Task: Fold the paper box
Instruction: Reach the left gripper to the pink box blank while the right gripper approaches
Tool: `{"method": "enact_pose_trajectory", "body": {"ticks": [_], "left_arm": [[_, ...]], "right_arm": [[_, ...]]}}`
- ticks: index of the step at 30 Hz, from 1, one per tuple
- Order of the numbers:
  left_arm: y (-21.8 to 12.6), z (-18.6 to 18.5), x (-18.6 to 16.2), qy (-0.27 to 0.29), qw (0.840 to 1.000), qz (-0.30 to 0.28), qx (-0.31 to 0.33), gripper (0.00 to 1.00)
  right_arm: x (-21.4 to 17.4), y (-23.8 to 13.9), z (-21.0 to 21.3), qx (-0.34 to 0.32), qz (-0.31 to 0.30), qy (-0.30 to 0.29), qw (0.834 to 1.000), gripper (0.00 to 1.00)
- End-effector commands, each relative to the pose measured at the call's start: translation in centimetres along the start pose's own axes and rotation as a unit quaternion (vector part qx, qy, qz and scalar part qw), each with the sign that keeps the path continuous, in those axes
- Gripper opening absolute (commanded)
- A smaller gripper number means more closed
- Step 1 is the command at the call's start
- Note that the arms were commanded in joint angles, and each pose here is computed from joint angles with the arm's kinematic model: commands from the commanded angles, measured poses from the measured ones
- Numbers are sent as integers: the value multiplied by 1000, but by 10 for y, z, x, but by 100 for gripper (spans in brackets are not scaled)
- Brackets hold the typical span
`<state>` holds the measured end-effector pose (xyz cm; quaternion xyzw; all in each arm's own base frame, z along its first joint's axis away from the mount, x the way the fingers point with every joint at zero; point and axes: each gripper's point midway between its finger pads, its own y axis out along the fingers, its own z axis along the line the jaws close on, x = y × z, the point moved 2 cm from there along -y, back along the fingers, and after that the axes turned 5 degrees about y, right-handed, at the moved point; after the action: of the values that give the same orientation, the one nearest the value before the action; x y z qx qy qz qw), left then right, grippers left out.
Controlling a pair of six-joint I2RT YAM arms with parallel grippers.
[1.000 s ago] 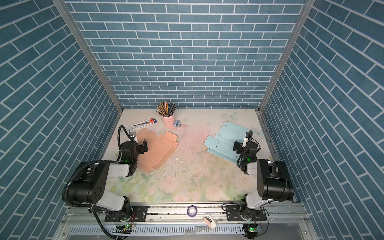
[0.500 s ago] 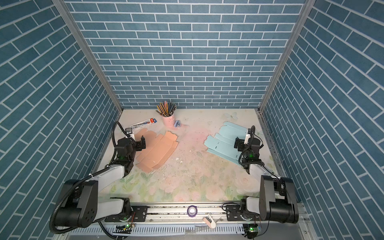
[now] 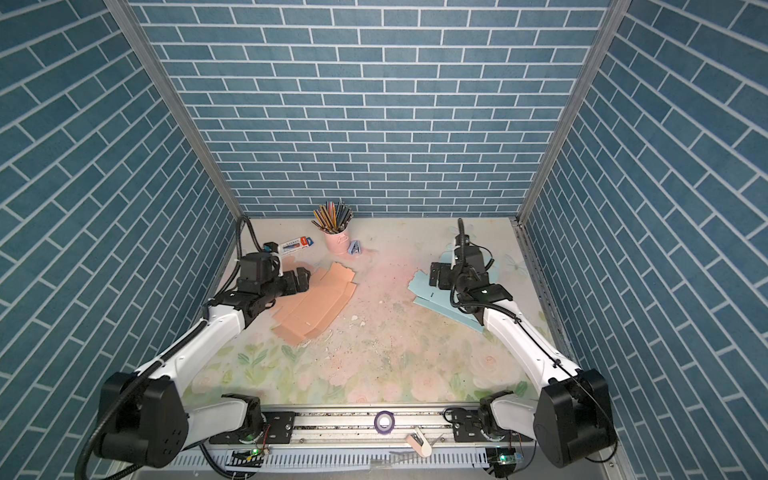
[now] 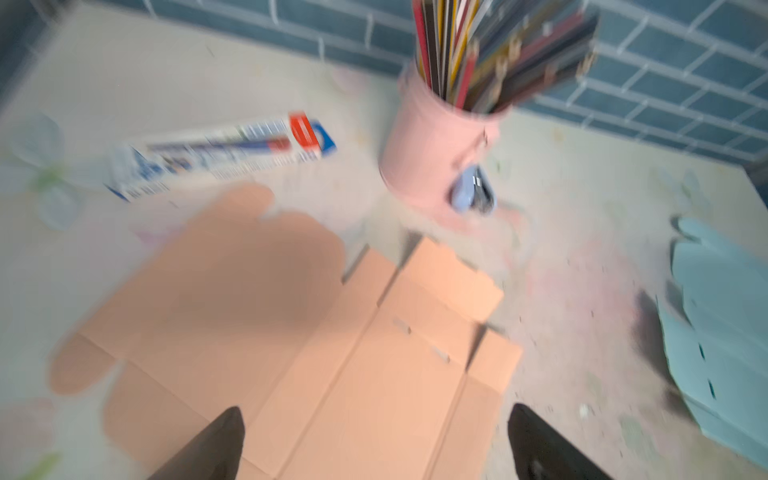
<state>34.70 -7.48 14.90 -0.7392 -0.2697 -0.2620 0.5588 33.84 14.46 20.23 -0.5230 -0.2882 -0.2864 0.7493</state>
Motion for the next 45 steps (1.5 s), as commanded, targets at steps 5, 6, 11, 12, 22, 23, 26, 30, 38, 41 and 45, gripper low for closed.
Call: {"method": "enact_pose_trajectory", "body": {"ticks": [5, 6, 11, 12, 22, 23, 26, 30, 38, 41, 45], "left_arm": [[26, -38, -58, -9, 987, 133, -86, 99], [31, -36, -63, -12, 987, 141, -82, 99], [54, -27, -89, -27, 983, 170, -67, 99], [56, -27, -92, -30, 982, 175, -68, 99], [61, -40, -120, -13, 978, 203, -42, 99], [61, -41, -125, -16, 977, 207, -41, 99], [59, -47, -133, -26, 977, 208, -42, 99], [52, -58, -149, -34, 977, 206, -40, 99], [39, -131, -159, -47, 975, 177, -123, 99], [24, -164, -141, -27, 975, 156, -156, 99], [10, -159, -115, -24, 975, 134, -173, 99]], "right_arm": [[-60, 11, 40, 43, 122, 38, 991, 98], [-62, 11, 43, 48, 121, 38, 991, 98], [-76, 21, 59, 74, 169, 14, 983, 99], [-77, 21, 62, 74, 176, 5, 982, 99], [-103, 50, 74, 98, 213, 2, 972, 98], [-104, 52, 76, 103, 213, 2, 972, 98], [-103, 58, 82, 113, 218, -3, 969, 98], [-99, 60, 89, 126, 225, -11, 966, 98], [-107, 59, 93, 152, 243, 24, 958, 98], [-107, 58, 92, 156, 240, 43, 957, 98], [-107, 54, 91, 155, 235, 61, 957, 98]]}}
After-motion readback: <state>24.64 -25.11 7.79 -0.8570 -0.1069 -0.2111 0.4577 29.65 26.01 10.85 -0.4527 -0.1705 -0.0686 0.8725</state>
